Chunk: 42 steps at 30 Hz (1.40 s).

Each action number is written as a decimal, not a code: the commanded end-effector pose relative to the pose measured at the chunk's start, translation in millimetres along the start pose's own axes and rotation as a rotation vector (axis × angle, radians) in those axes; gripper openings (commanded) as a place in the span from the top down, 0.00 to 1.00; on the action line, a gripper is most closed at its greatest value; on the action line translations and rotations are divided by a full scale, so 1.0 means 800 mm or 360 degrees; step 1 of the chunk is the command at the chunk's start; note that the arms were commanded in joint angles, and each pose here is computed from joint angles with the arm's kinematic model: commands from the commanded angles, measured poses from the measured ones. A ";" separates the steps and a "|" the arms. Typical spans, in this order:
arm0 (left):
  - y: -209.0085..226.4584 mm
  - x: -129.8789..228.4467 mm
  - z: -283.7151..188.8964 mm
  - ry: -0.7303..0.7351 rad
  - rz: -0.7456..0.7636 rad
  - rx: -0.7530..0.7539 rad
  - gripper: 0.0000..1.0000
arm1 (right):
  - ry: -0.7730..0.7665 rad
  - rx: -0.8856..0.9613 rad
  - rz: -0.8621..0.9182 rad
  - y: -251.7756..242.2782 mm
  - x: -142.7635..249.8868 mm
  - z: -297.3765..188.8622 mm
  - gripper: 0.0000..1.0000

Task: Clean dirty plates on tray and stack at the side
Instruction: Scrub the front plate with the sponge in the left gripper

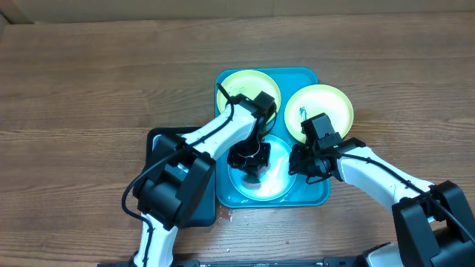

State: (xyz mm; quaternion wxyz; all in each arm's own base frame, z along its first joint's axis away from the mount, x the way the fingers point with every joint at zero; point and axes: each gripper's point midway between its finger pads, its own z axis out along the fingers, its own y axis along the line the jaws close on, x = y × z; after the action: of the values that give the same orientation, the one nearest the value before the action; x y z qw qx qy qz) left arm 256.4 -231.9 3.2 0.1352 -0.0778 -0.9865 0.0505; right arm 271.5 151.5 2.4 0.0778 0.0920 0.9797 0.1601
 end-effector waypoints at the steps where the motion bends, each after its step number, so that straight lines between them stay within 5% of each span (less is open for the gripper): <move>1: 0.100 -0.031 0.003 -0.0222 -0.0086 -0.0679 0.96 | -0.0032 0.0145 0.0041 -0.027 -0.004 0.008 0.92; 14: 0.102 -0.072 -0.012 -0.0317 -0.0236 -0.0409 0.95 | -0.0068 0.0260 0.0225 -0.045 -0.004 0.005 0.96; 24: -0.056 -0.056 0.001 -0.0188 0.0098 0.0422 0.96 | -0.0084 0.0246 0.0222 -0.042 -0.007 0.006 0.96; 33: -0.085 -0.023 0.013 -0.0111 0.0193 0.0375 0.96 | -0.0080 0.0249 0.0217 -0.043 -0.007 0.006 0.96; 42: 0.027 -0.009 0.013 -0.0046 0.0019 -0.0243 0.96 | -0.0080 0.0248 0.0217 -0.043 -0.007 0.006 0.96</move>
State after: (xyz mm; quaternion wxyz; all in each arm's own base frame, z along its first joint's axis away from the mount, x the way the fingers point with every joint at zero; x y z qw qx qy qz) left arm 252.1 -254.4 5.9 0.1329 -0.0919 -0.9836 0.0797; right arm 275.3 146.8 2.7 0.0799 0.1428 0.9755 0.1468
